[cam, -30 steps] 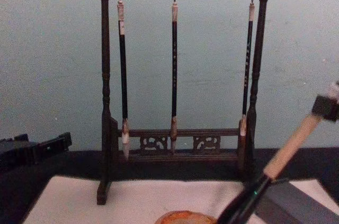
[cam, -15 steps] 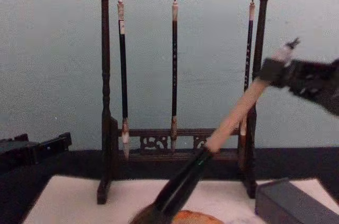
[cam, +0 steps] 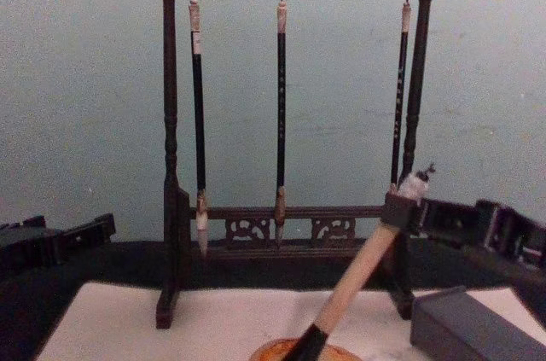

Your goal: Pick up the brush from the inkstone, write on the paper, then place the brush back to its original position.

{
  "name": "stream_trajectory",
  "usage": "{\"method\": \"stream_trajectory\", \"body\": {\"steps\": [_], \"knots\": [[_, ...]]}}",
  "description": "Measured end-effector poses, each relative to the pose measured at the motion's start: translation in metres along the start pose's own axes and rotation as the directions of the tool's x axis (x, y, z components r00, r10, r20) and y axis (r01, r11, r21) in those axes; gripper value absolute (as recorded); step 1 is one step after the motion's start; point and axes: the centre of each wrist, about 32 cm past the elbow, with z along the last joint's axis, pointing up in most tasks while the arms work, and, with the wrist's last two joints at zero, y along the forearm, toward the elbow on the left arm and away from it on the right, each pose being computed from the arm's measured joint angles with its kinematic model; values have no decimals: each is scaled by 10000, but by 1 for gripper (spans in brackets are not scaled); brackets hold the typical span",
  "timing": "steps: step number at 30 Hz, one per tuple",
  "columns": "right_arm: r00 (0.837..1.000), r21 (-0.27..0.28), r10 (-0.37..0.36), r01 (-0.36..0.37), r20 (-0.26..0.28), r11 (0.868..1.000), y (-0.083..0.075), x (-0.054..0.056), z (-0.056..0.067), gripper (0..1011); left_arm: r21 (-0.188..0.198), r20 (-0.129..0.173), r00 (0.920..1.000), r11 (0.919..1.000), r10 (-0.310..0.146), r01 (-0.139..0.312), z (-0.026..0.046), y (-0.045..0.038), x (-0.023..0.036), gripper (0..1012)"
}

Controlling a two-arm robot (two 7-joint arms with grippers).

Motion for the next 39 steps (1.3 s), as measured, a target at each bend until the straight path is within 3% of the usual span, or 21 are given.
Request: {"method": "stream_trajectory", "body": {"steps": [12, 26, 33, 39], "knots": [[9962, 180, -844, 848, -225, 9962, -267, 167, -16, 176, 0, -1, 10000, 10000, 0, 0, 0, 0, 0, 1002], [9903, 687, -1382, 1390, -156, 9879, -582, 188, 91, 176, 0, 0, 10000, 10000, 0, 0, 0, 0, 0, 1002], [9968, 1056, -786, 798, -157, 9912, -591, 88, 204, 176, -1, -1, 10000, 10000, 1, -1, 0, 0, 0, 1002], [9996, 1351, -3, 43, -295, 9908, -475, 16, 284, 176, 0, 0, 10000, 10000, 1, -1, 0, 0, 0, 1002]]}}
